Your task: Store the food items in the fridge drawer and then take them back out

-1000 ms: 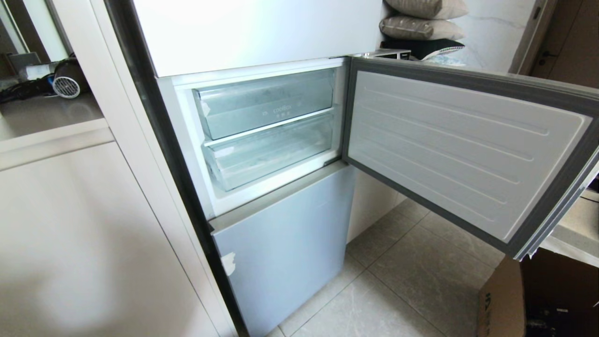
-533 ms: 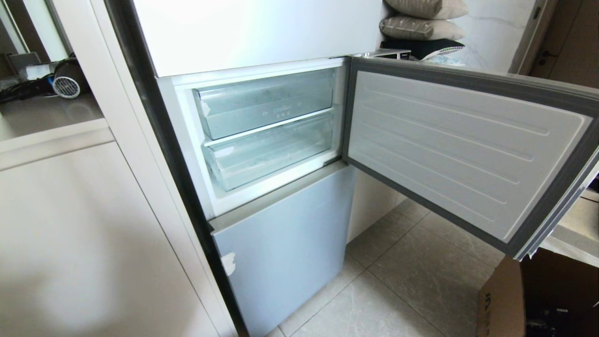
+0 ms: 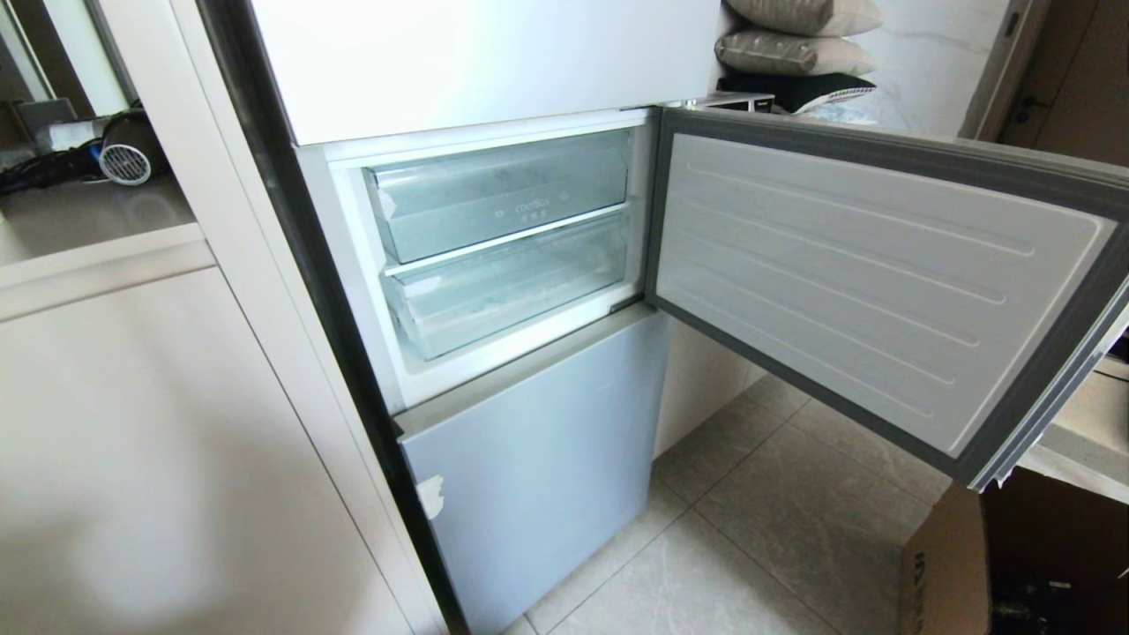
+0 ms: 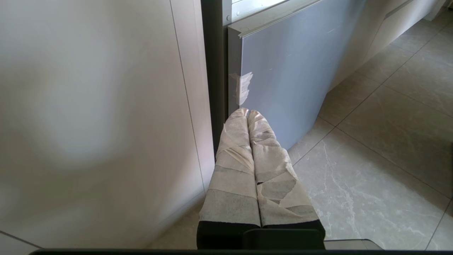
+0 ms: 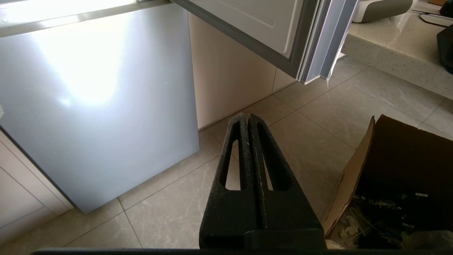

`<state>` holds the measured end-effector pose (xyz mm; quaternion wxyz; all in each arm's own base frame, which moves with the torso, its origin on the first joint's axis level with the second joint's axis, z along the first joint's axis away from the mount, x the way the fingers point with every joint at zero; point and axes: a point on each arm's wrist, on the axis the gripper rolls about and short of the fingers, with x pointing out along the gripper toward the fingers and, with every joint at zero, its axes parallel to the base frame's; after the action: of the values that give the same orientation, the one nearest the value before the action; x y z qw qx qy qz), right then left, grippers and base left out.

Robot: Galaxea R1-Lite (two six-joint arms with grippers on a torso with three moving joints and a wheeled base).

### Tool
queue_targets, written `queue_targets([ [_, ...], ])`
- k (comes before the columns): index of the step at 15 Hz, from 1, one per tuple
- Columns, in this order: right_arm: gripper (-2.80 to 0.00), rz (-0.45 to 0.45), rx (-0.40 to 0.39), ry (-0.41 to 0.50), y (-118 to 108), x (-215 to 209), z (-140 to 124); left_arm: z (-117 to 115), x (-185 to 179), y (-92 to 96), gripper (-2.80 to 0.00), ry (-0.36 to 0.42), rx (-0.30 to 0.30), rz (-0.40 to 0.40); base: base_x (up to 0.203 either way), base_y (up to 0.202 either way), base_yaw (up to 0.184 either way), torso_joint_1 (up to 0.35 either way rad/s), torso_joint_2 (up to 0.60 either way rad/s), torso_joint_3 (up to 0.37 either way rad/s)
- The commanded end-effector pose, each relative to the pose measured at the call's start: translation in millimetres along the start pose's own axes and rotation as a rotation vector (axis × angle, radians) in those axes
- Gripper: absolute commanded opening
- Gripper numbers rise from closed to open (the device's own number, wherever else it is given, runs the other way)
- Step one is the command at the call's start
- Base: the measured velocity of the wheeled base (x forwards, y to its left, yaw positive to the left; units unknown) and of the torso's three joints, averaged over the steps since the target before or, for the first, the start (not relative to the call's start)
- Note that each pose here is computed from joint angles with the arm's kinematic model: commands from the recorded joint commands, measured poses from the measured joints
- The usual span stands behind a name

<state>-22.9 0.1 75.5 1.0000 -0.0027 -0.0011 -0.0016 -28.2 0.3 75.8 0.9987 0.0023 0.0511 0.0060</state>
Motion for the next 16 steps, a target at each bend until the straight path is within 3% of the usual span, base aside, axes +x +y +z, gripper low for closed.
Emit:
queue_targets([
  [1,-2.8,0.0,-0.001,-0.001,0.0,0.0,0.1,-0.1,0.1,0.0,-2.8,0.002,0.001,0.002,0.0,0.0,0.0,0.0,0.0,0.0],
  [4,-2.8,0.004,-0.028,-0.001,0.1,0.0,0.1,-0.1,0.1,0.0,-2.8,0.002,0.001,0.002,0.0,0.0,0.0,0.0,0.0,0.0],
  [16,-2.8,0.0,-0.001,0.001,0.0,0.0,-0.1,-0.1,0.1,0.0,-2.8,0.002,0.001,0.001,0.0,0.0,0.0,0.0,0.0,0.0],
])
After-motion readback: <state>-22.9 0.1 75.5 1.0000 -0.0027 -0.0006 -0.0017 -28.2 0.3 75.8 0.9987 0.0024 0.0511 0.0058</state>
